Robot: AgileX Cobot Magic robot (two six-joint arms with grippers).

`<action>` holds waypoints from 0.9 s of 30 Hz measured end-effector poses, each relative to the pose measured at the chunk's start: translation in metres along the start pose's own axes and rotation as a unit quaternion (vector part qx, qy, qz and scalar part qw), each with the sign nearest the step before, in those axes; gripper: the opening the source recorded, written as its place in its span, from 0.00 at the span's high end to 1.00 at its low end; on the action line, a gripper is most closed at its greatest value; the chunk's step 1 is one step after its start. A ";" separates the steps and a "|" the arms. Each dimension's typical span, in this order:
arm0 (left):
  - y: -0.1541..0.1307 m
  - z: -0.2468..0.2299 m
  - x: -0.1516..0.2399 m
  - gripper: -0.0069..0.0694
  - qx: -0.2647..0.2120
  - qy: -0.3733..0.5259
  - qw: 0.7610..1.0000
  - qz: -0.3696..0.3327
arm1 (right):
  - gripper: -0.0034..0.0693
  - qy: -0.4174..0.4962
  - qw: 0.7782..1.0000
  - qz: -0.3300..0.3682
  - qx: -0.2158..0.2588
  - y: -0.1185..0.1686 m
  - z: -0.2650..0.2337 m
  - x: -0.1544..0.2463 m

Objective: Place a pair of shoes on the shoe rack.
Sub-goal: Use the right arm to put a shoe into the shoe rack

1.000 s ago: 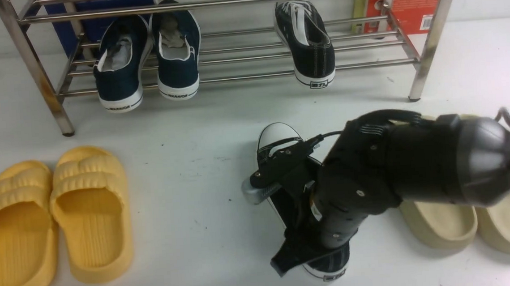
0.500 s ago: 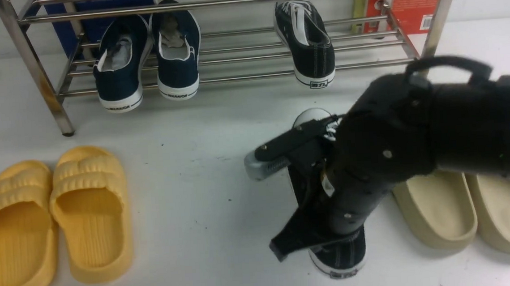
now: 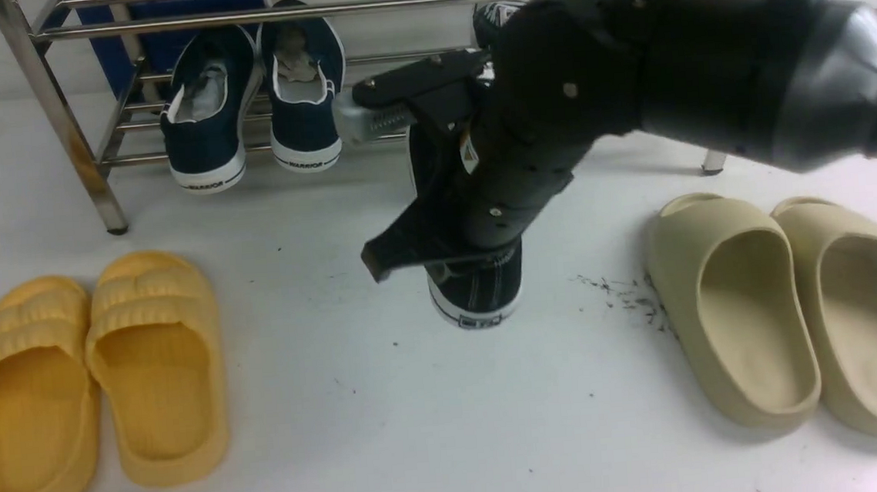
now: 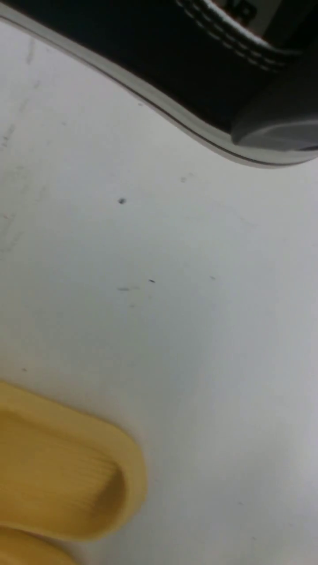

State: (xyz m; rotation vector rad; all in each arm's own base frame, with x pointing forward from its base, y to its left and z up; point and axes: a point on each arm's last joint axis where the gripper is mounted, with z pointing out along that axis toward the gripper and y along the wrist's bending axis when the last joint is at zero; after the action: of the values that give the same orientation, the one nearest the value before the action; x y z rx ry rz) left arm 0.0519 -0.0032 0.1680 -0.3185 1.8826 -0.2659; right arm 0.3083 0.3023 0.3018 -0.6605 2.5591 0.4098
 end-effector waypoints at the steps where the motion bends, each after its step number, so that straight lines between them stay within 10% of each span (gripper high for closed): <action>1: 0.000 0.000 0.000 0.60 0.000 0.000 1.000 0.000 | 0.91 0.001 1.000 0.001 0.003 -0.005 0.006 -0.006; 27: 0.000 0.000 0.000 0.60 0.000 0.000 1.000 0.000 | 0.91 -0.081 0.996 -0.025 0.021 -0.075 0.083 -0.089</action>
State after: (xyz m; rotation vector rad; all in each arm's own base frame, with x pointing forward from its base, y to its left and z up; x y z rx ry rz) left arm 0.0519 -0.0032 0.1680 -0.3185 1.8826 -0.2659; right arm 0.4463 0.3050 0.2631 -0.6472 2.3877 0.3755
